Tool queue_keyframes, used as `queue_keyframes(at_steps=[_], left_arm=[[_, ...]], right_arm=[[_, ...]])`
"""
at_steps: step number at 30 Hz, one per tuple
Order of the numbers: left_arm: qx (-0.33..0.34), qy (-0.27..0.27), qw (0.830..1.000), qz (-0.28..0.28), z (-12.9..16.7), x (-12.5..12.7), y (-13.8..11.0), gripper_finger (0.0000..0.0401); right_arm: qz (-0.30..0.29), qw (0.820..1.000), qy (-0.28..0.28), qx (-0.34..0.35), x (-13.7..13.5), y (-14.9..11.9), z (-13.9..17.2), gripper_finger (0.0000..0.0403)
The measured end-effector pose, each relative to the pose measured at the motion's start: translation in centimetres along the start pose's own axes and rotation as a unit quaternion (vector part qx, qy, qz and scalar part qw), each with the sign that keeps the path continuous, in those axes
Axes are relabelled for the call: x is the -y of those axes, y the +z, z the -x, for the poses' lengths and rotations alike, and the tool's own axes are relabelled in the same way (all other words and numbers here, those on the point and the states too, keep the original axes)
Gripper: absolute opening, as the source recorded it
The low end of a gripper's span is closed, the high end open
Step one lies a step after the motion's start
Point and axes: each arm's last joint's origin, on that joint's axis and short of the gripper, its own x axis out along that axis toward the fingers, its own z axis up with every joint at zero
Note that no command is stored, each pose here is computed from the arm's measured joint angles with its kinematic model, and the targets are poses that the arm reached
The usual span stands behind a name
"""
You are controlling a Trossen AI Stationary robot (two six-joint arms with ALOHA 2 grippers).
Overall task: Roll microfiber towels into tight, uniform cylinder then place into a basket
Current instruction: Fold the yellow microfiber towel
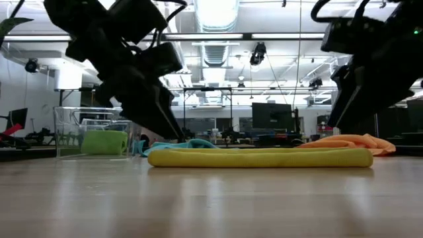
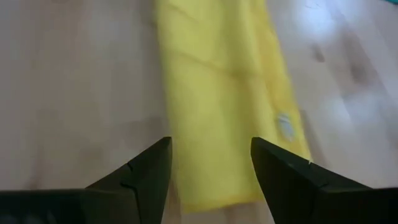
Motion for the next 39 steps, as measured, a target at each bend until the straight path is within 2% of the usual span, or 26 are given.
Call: queue_keyframes(at_steps=[9, 18, 27, 35, 39], left_arm=[[-0.02, -0.007, 1.0, -0.01, -0.1, 0.5, -1.4, 0.0172], [-0.049, -0.015, 0.999, -0.019, -1.4, 1.4, -2.8, 0.017], [-0.049, -0.024, 0.998, -0.019, -2.0, 2.5, -2.8, 0.017], [-0.052, -0.03, 0.998, 0.001, -1.8, 3.0, -2.9, 0.017], [-0.052, -0.027, 0.998, 0.0, -1.8, 3.0, -2.9, 0.017]], right_arm=[[0.002, 1.0, 0.003, 0.001, 0.1, -0.8, -0.4, 0.0215], [-0.002, 1.0, 0.004, 0.003, 0.1, -0.8, -0.4, 0.0215], [-0.001, 1.0, 0.006, 0.001, 0.1, -0.8, -0.5, 0.0215], [0.009, 0.998, 0.053, -0.035, -0.1, -1.3, -0.6, 0.0214], [0.019, 0.997, 0.066, -0.02, -0.1, -1.6, -0.9, 0.0214]])
